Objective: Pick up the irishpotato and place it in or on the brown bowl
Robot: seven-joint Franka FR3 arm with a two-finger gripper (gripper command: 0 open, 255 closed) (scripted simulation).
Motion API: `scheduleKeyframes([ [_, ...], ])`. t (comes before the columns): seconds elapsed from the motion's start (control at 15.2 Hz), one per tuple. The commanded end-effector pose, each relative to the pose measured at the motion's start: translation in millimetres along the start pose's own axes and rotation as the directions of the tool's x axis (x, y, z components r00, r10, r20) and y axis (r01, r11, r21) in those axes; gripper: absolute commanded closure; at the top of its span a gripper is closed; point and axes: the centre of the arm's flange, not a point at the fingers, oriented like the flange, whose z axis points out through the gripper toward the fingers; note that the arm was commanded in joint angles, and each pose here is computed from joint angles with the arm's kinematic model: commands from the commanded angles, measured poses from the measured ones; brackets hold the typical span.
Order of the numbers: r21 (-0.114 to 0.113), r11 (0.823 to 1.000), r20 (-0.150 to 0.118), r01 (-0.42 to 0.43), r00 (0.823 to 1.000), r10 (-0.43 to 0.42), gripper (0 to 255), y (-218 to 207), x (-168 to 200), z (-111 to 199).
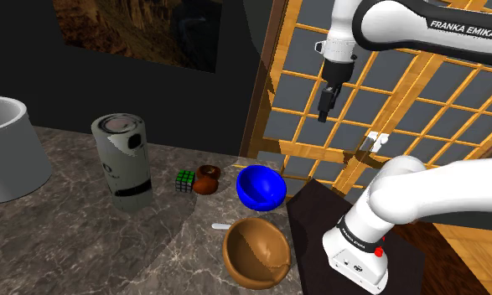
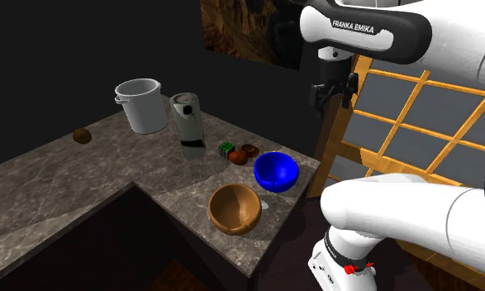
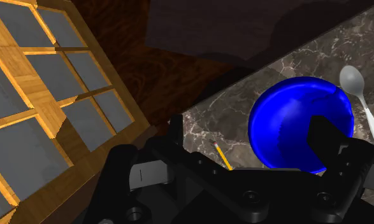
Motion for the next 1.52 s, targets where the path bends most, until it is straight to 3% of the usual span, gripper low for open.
scheduleKeyframes([
  [0.0,0.000,1.000,0.000,0.000,1.000,0.000,0,0,0,0],
  [0.33,-0.023,0.995,0.006,0.096,0.995,-0.096,0,-29,55,28],
  [0.73,-0.049,0.977,0.015,0.210,0.978,-0.209,0,-70,117,62],
  [1.06,-0.070,0.951,0.025,0.302,0.953,-0.301,0,-108,164,92],
  [1.45,-0.093,0.907,0.040,0.410,0.912,-0.408,0,-159,216,129],
])
